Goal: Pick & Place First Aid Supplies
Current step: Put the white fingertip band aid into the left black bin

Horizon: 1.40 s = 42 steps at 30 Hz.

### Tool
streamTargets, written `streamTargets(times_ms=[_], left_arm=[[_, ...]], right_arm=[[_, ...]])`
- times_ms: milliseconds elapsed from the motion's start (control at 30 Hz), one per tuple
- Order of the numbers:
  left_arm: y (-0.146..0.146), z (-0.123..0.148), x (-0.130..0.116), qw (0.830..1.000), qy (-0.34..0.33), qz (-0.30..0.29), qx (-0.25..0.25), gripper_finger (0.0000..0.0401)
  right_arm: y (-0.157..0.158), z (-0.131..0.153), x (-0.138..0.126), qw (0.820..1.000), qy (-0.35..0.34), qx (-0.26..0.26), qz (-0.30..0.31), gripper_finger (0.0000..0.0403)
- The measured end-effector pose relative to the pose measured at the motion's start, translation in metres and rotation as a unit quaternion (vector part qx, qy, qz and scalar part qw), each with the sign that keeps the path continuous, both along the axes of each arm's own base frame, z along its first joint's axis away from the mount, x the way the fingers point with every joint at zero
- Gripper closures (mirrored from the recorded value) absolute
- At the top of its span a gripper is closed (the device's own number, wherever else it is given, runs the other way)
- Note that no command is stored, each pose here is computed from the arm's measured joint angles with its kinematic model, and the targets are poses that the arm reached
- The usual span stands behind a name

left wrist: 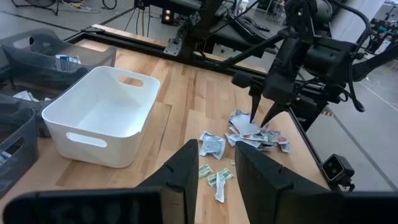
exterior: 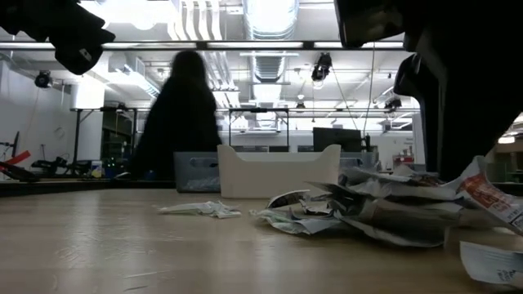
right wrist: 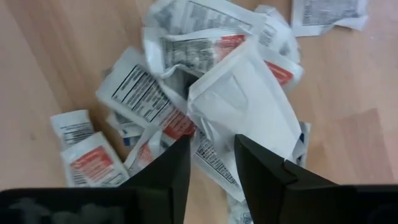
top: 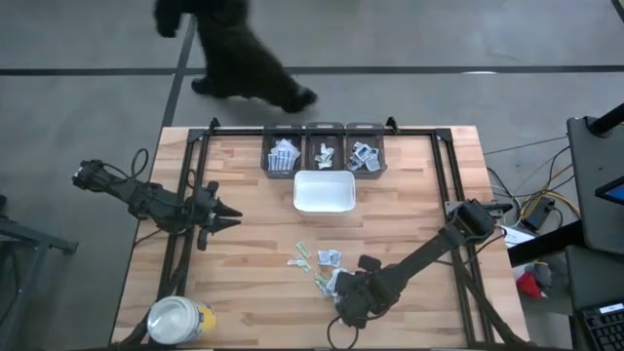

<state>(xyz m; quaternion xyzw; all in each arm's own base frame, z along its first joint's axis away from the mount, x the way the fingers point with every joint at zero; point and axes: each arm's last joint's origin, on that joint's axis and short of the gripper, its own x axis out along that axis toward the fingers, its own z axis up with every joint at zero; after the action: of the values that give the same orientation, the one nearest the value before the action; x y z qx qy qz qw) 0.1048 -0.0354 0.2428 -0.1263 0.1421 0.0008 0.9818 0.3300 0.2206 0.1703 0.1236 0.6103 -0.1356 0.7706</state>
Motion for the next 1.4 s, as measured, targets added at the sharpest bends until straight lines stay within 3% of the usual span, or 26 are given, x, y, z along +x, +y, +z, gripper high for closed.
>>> streamTargets(times_ms=[567,900,1400], left_arm=[[0.000,0.000,0.000,1.000,0.000,0.000,0.000,0.0302],[0.000,0.000,0.000,1.000,0.000,0.000,0.000,0.0302],[0.000,0.001,0.000,1.000,-0.003,-0.004,-0.003,0.0302]], right_arm=[[-0.001,0.000,0.000,1.000,-0.001,-0.007,0.004,0.0390],[-0.002,0.009,-0.003,1.000,0.009,-0.007,-0.005,0.0394],[-0.006,0.076,0.004,0.999,0.018,-0.041,0.005,0.0394]])
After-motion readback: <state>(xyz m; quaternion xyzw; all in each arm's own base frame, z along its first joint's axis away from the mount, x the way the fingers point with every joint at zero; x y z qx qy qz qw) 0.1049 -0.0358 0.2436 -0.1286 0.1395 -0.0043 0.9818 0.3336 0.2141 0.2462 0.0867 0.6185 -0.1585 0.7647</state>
